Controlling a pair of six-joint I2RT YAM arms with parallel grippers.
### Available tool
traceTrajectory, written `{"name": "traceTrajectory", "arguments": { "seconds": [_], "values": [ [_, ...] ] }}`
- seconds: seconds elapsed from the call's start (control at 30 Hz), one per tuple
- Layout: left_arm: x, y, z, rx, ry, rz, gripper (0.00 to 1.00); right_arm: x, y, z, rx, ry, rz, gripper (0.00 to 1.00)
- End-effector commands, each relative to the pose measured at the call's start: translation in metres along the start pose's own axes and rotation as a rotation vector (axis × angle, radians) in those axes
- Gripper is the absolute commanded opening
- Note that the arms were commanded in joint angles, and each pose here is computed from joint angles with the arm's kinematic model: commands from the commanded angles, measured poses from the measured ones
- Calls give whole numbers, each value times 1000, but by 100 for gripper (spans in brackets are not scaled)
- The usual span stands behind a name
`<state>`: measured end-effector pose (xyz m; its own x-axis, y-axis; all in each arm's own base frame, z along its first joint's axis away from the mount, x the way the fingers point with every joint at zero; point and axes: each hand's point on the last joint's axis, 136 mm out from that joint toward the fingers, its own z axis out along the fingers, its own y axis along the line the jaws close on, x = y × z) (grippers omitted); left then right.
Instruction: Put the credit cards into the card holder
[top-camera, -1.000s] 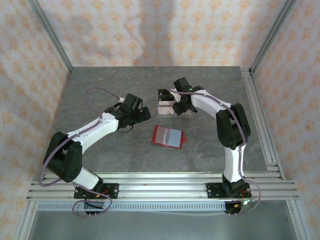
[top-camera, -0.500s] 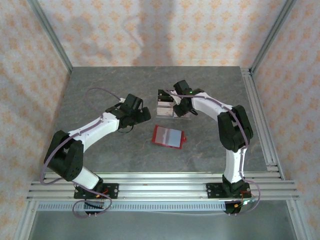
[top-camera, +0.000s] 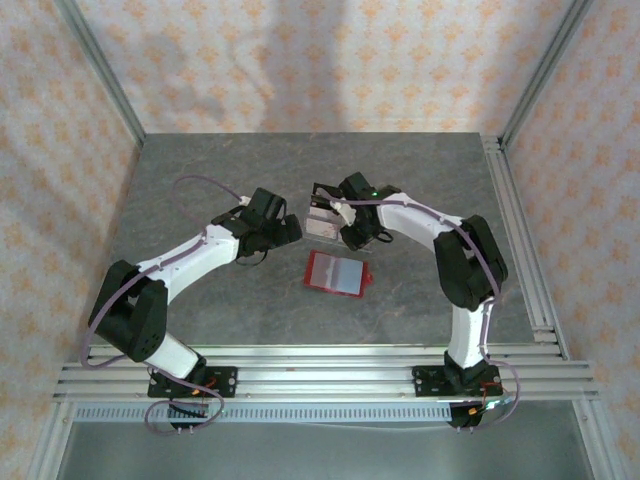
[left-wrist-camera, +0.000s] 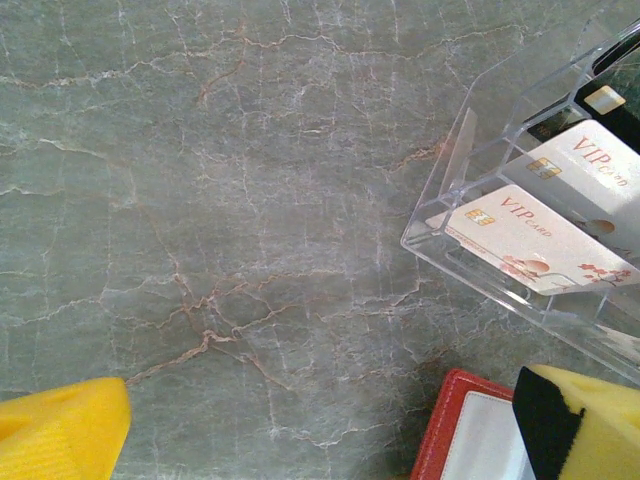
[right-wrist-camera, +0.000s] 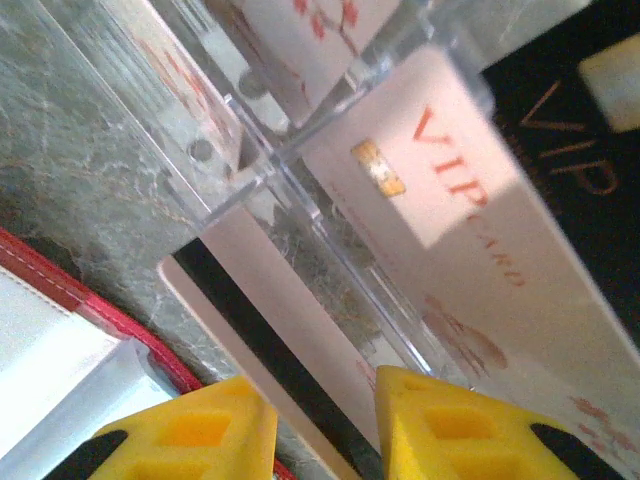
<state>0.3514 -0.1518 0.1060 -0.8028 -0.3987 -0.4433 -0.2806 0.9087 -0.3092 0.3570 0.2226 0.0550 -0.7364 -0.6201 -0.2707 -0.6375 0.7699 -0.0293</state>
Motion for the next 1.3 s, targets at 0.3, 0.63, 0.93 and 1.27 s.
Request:
{"name": "traceTrajectory", "arguments": {
  "seconds": [0.3,0.63,0.93,1.27],
  "values": [
    [-3,0,0,0,-3,-6,100,-5,-7,8,16,44,-11,25],
    [-3,-2,1,4,0,-7,100,-11,-11,-2,27,33,-16,25],
    [-2,-2,2,6,3,-10,100,-12,-14,-10,46,24,-22,18],
    [-1,-4,3,17,9,-12,100,-14,-17,-17,60,18,-30,17]
  ]
}}
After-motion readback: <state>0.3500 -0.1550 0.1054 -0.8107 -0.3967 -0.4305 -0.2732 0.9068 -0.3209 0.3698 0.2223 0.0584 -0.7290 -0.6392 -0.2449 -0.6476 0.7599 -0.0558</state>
